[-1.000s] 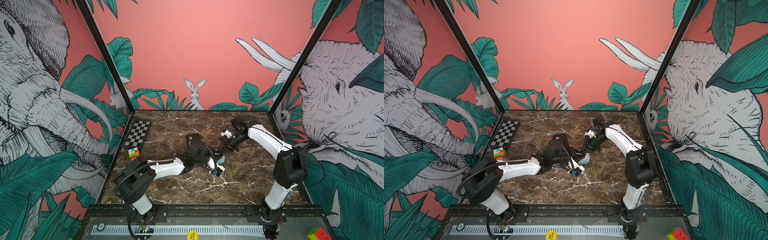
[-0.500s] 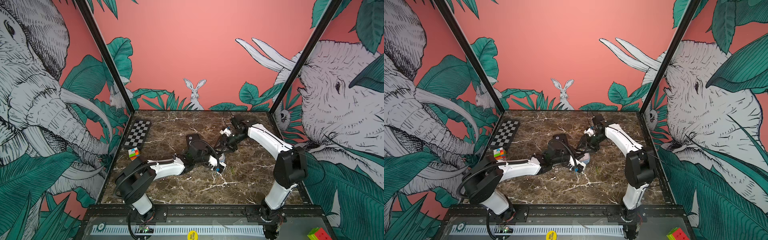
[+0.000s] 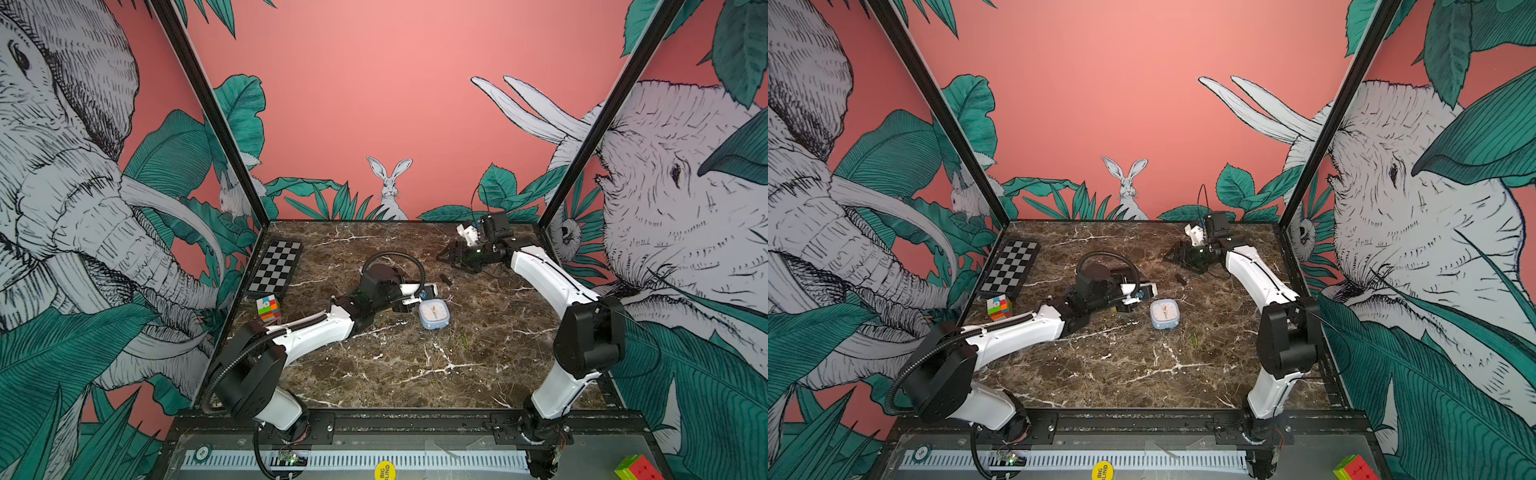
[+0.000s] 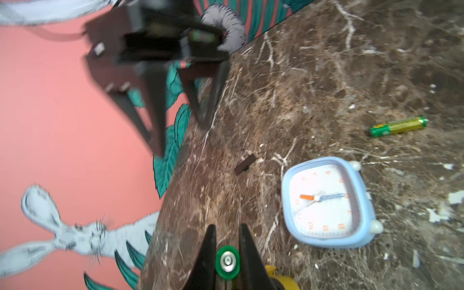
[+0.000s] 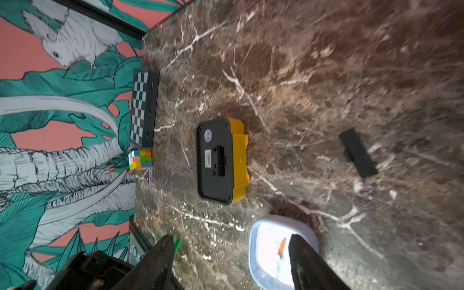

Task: Insert the battery into the alarm
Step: Pick up the battery at the center of the board.

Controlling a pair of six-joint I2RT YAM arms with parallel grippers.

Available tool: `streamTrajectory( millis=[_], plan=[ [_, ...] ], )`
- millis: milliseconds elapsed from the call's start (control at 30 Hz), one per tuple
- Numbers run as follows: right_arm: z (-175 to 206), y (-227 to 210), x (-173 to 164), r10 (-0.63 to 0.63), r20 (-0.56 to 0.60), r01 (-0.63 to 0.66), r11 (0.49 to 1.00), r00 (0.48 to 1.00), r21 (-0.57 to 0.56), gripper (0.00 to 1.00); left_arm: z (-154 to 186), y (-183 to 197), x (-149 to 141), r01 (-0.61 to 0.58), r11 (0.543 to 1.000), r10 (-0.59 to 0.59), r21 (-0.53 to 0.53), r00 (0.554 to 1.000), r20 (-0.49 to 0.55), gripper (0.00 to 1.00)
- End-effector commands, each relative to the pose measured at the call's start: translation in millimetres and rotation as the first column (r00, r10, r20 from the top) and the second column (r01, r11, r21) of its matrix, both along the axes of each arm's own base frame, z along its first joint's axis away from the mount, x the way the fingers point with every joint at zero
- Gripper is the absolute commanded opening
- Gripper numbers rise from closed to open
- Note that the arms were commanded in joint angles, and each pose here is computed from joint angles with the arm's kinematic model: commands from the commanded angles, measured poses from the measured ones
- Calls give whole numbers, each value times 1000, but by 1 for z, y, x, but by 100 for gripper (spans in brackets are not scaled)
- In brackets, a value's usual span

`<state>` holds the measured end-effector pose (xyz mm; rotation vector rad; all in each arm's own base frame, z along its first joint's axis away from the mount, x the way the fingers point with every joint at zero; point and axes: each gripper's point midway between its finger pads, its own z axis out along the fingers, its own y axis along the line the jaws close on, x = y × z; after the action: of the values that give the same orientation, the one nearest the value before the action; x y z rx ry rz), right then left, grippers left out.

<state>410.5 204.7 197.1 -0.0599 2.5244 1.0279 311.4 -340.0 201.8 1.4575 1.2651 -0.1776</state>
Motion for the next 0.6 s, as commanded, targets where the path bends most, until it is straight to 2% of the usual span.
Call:
streamTrajectory(
  millis=[0, 67, 167, 367, 467, 567],
  plan=[
    [22, -6, 29, -9, 222, 15, 1000, 975, -25, 70, 17, 25, 18, -164, 980, 136, -116, 968, -212, 5],
    [16, -4, 30, 15, 234, -6, 999, 972, -38, 68, 15, 40, 34, -267, 955, 221, -128, 931, -291, 5],
    [0, 1, 26, 51, 250, -37, 997, 967, -61, 66, 14, 56, 52, -377, 912, 287, -162, 869, -403, 5],
    [-20, 25, 9, 188, 284, -156, 979, 940, -132, 64, 9, 82, 84, -555, 791, 302, -256, 719, -626, 5],
    [-26, 34, 4, 226, 279, -195, 972, 933, -133, 63, 10, 82, 88, -559, 783, 286, -272, 713, -641, 5],
    [-29, 44, -2, 270, 280, -244, 962, 921, -126, 61, 9, 81, 91, -572, 770, 263, -283, 688, -676, 5]
  ],
)
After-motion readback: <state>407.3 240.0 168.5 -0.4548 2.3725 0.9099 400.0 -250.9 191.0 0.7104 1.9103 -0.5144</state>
